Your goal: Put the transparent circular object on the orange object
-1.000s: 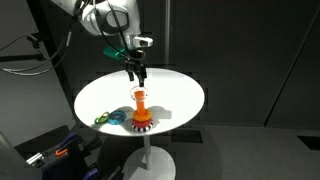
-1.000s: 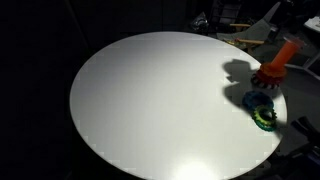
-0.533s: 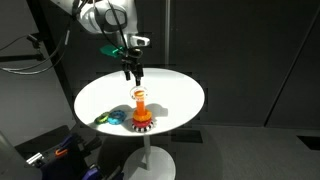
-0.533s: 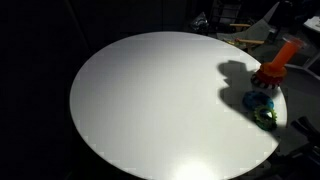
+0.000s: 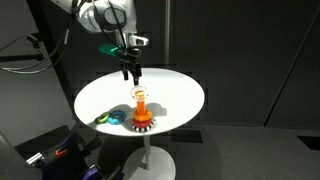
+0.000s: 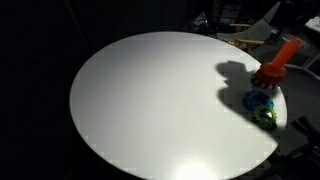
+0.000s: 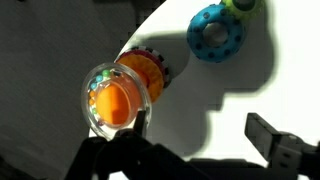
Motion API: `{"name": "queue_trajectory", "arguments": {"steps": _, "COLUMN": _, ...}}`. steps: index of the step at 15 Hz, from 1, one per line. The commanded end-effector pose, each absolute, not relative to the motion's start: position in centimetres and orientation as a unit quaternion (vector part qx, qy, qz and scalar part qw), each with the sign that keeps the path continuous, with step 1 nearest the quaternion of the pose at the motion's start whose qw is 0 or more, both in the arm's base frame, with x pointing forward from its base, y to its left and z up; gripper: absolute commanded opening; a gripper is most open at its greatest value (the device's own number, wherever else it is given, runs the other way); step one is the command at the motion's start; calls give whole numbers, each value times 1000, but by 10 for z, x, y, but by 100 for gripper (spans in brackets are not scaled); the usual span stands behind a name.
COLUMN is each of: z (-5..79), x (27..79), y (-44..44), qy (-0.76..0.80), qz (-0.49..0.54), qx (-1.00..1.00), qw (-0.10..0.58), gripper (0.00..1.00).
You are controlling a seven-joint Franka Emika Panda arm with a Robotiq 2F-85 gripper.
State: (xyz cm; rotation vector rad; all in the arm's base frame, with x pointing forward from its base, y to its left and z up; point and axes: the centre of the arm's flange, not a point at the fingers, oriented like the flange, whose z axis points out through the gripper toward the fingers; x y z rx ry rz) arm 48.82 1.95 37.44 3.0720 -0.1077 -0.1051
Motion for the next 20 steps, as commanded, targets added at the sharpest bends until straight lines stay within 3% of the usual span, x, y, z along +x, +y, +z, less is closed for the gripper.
{"name": "queue_trajectory", "arguments": {"steps": 1, "z": 384, "x": 486, "y": 21, "qy": -42, "qz": -38, "qx": 998, "qw": 36, "gripper": 100}}
{"name": "queue_trajectory", "arguments": {"steps": 20, "z": 393, "x": 477, "y": 10, "qy": -59, "qz": -36, "qx": 997, "qw": 44, "gripper": 100}}
